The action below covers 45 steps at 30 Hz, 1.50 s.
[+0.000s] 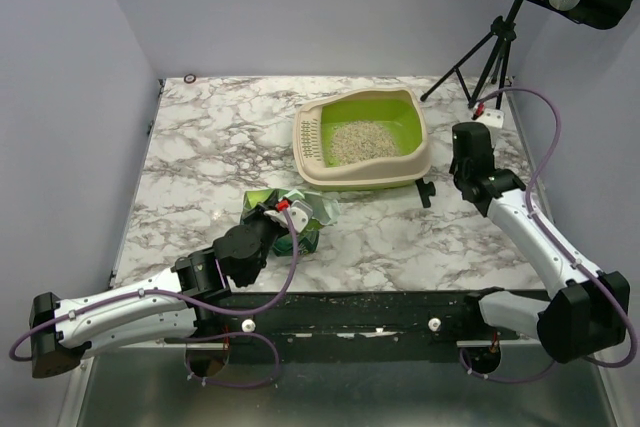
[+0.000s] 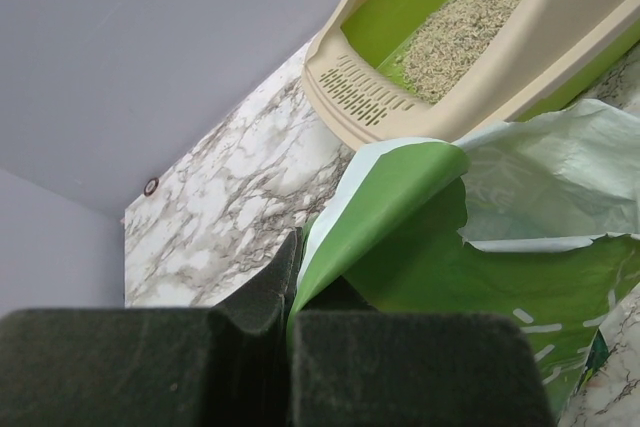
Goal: Fill the litter box with clean litter
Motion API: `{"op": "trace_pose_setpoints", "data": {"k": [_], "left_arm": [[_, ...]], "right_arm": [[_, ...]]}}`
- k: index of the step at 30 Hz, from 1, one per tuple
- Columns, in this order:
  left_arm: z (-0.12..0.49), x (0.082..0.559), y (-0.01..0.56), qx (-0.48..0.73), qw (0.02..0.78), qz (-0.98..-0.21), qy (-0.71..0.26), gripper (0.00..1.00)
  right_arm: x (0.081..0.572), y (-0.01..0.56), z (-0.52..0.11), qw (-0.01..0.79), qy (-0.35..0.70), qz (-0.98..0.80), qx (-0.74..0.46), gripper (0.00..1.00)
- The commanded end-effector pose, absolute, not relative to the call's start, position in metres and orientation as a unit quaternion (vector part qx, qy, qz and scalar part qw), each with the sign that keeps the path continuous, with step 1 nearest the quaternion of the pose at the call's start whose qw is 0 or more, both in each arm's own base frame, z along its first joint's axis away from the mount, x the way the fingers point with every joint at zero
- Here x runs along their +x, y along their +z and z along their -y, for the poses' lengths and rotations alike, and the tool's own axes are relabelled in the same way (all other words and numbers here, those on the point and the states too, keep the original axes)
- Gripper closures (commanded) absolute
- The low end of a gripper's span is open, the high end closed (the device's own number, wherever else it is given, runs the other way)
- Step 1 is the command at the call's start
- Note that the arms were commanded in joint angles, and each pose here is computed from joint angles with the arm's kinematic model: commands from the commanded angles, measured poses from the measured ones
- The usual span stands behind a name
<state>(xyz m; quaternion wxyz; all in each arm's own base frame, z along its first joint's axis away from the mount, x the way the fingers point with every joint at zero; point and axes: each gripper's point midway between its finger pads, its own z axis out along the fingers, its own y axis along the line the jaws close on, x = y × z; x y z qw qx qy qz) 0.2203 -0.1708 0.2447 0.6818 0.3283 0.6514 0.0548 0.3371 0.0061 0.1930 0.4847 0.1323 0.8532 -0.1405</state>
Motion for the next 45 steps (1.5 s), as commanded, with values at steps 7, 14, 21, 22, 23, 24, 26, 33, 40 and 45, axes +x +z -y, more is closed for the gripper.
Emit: {"op": "trace_pose_setpoints", "data": {"k": [7,14,21,22,23,24,26,33,40,45], "left_arm": [[0.175,0.218,0.27,0.3,0.708,-0.639,0.025,1.0],[0.174,0.218,0.269,0.3,0.708,-0.639,0.028,1.0],[0.175,0.218,0.268,0.302,0.707,-0.639,0.028,1.0],[0.175,0.218,0.268,0.303,0.707,-0.638,0.028,1.0],[0.175,0.218,0.268,0.303,0.707,-0.639,0.029,1.0],[0.175,0.218,0.268,0.302,0.707,-0.639,0.029,1.0],[0.175,0.218,0.267,0.303,0.706,-0.639,0.031,1.0],[0.176,0.219,0.265,0.304,0.705,-0.64,0.034,1.0],[0.177,0.22,0.263,0.307,0.702,-0.641,0.039,1.0],[0.175,0.22,0.267,0.301,0.706,-0.64,0.037,1.0]], "right_arm": [[0.365,0.136,-0.007,0.464,-0.076,-0.859,0.202,1.0],[0.364,0.107,-0.011,0.428,-0.068,-0.878,0.204,0.81],[0.357,0.091,-0.014,0.409,-0.063,-0.888,0.202,0.57],[0.356,0.09,-0.013,0.408,-0.063,-0.888,0.203,0.55],[0.356,0.091,-0.014,0.408,-0.062,-0.888,0.204,0.55],[0.355,0.09,-0.013,0.408,-0.064,-0.887,0.204,0.54],[0.354,0.092,-0.01,0.411,-0.069,-0.886,0.206,0.53],[0.353,0.12,-0.011,0.438,-0.055,-0.874,0.203,0.53],[0.351,0.195,-0.067,0.508,0.094,-0.849,0.111,0.52],[0.323,0.249,-0.134,0.536,0.212,-0.816,-0.04,0.5]]}}
